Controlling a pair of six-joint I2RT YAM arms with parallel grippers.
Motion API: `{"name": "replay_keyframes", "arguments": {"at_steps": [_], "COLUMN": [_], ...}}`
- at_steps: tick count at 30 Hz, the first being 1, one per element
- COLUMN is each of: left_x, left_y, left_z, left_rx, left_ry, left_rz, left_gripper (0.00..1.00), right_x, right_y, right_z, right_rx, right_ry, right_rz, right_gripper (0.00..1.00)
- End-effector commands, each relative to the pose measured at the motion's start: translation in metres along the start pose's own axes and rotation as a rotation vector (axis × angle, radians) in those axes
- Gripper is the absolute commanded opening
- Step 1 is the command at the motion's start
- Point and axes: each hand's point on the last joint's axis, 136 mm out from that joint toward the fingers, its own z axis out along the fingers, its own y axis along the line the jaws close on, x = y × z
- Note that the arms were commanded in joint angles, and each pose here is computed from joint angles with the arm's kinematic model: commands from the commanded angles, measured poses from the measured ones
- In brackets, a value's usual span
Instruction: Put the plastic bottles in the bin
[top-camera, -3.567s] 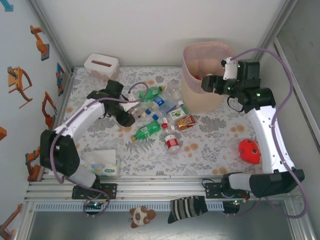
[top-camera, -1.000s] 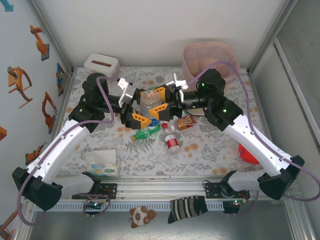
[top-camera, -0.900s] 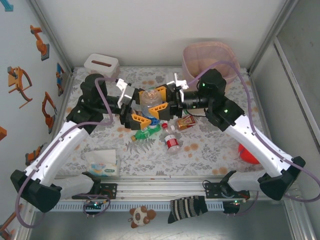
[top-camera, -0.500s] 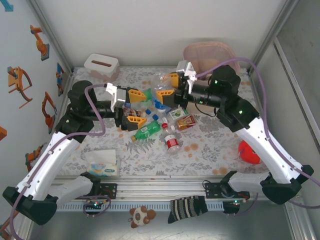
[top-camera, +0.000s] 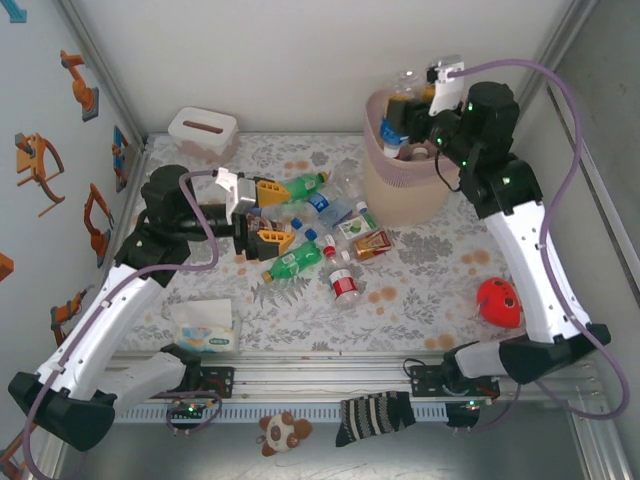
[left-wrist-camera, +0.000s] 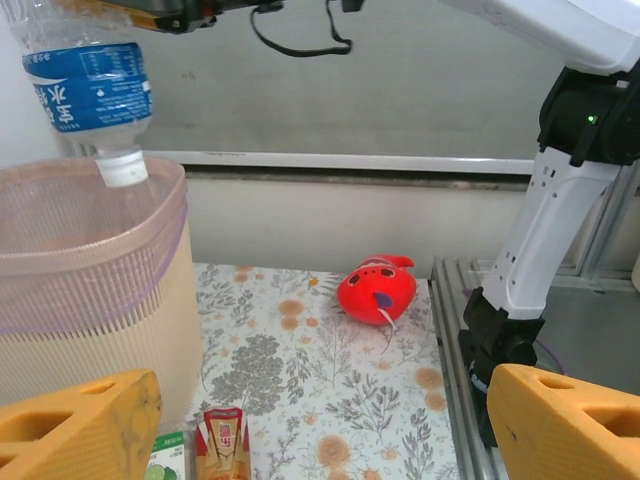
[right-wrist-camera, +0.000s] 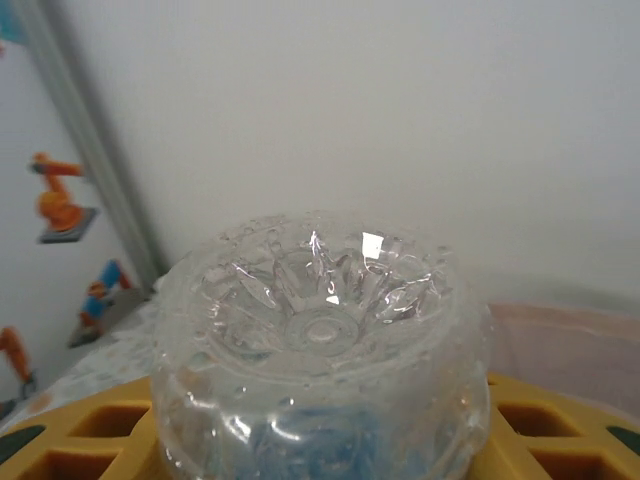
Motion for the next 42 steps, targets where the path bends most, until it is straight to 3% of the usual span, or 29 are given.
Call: {"name": "replay_keyframes", "arguments": {"at_steps": [1, 11, 18, 28, 35, 42], "left_x": [0.001, 0.008, 0.013, 0.018, 0.019, 0.021], "left_y": [-0.003, -0.004, -0.001, 0.002, 0.004, 0.006], "left_z": [-0.004, -0.005, -0.005, -0.003, -0.003, -0.004], "left_rx": [-0.005, -0.014, -0.021, -0.027, -0.034, -0.038], "left_ry": [-0.004, -0.003, 0.000, 0.011, 0.015, 0.021], "left_rz": [0.020, 0.003, -0.013, -0.026, -0.031, -0.033], "left_gripper": [0.84, 0.84, 0.84, 0.84, 0.84, 0.84], "right_x": [-0.005, 0.041, 0.104, 0.177, 0.207, 0.187], "right_y": [-0.036, -0.095, -0.105, -0.101, -0.102, -0.093], "right_z": [0.014, 0.073, 0.101, 0.111, 0.109, 0.095], "right_rx": [0.110, 0.178, 0.143, 0.080, 0.075, 0.062], "right_ry": [-0.013, 0.123, 0.287, 0.464, 0.549, 0.539], "right_rz": [0.021, 0.045, 0.083, 0.148, 0.174, 0.175], "right_gripper": [0.47, 0.46, 0.46, 0.47, 0.57, 0.75]}}
